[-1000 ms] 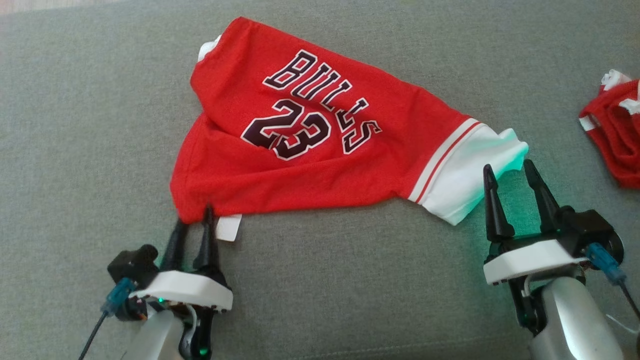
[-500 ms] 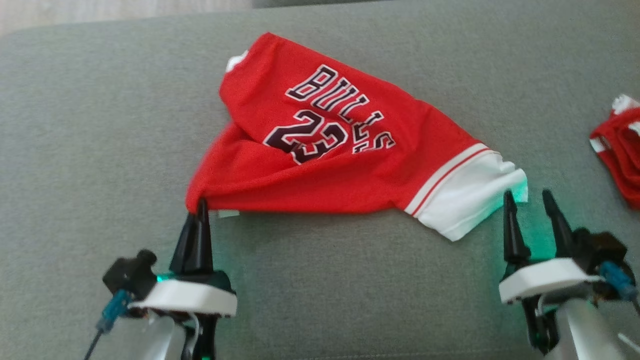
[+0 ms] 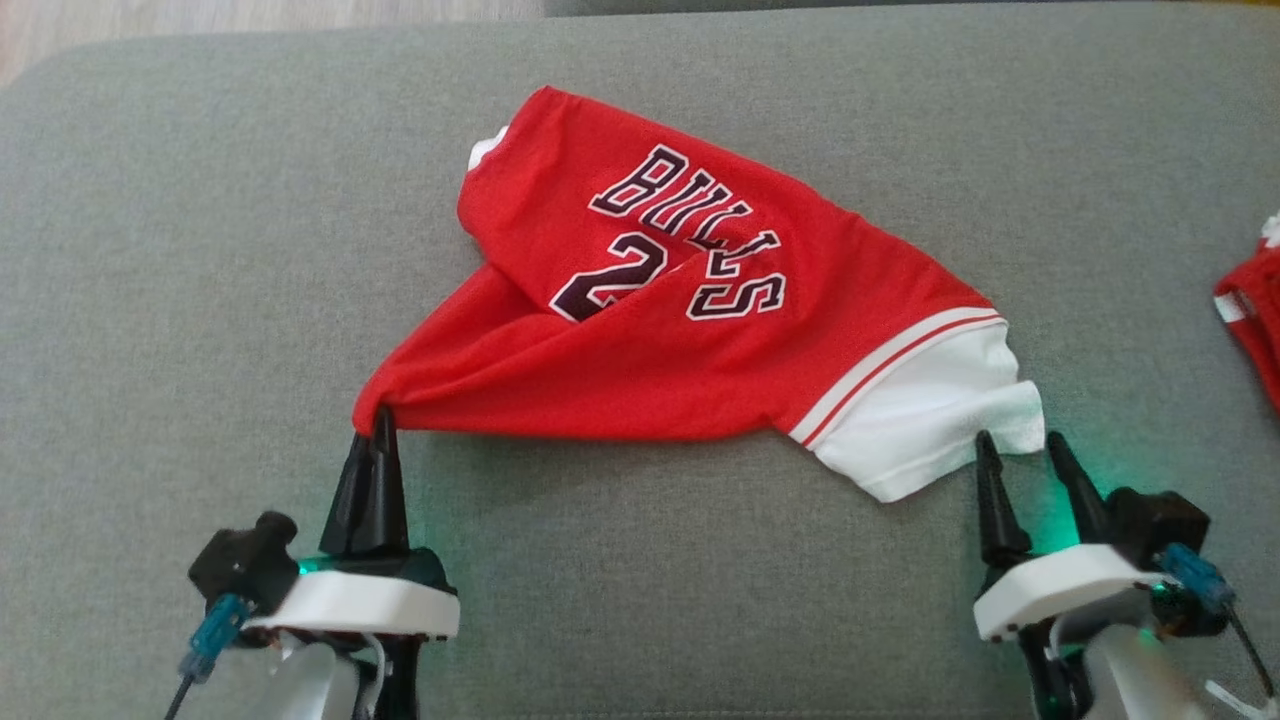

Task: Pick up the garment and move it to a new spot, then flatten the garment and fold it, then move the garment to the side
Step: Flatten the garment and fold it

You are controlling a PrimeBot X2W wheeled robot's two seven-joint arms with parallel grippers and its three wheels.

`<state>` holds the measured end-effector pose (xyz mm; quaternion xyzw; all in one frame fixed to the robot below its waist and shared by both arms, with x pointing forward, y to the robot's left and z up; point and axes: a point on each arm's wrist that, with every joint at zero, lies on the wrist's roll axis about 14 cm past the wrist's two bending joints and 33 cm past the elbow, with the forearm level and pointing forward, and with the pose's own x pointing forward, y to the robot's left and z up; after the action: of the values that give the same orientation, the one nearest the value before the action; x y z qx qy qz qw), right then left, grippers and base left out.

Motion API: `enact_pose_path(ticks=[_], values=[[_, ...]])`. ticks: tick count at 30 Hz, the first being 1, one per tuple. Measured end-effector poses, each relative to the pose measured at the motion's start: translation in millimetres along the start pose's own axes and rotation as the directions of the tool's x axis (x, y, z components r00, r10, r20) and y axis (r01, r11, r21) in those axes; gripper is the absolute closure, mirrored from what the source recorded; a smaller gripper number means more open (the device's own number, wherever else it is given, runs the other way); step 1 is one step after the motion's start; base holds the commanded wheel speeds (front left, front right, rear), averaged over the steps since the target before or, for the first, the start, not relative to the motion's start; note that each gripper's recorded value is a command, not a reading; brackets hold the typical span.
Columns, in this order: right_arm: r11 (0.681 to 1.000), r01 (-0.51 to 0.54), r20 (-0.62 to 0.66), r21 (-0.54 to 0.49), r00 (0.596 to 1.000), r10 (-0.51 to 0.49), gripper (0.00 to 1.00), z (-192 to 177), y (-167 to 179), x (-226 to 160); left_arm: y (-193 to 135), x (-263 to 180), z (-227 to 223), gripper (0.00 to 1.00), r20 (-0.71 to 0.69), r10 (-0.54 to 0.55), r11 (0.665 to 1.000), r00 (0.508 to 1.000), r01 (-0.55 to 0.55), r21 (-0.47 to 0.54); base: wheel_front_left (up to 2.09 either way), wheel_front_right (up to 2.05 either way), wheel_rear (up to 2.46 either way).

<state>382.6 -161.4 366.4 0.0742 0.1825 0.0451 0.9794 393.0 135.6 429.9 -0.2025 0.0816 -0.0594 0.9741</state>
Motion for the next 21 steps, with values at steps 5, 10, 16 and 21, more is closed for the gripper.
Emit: enact_pose_path(ticks=[5,10,16,21], values=[[0.999,-0.021,-0.023,0.033,0.999,0.022,0.0,-5.0,8.7,11.5,2.0,1.0,-6.3,1.0,-0.018,0.007,1.0,1.0,-0.007,-0.004,0.0,0.0,0.0],[0.998,-0.034,-0.026,0.061,0.999,0.035,0.0,-4.7,14.4,19.9,2.4,3.6,-8.1,1.0,-0.024,0.006,1.0,1.0,-0.007,-0.003,0.0,0.0,0.0],[0.995,-0.047,-0.041,0.089,0.998,0.05,1.0,-9.4,19.0,22.1,2.4,6.8,-5.1,1.0,-0.016,0.004,1.0,1.0,-0.004,0.0,0.0,0.0,0.0],[0.992,-0.041,-0.025,0.12,0.999,0.045,1.0,-3.1,18.2,23.1,1.5,6.0,-1.9,1.0,-0.008,0.002,1.0,1.0,-0.002,0.002,0.0,0.0,0.0]])
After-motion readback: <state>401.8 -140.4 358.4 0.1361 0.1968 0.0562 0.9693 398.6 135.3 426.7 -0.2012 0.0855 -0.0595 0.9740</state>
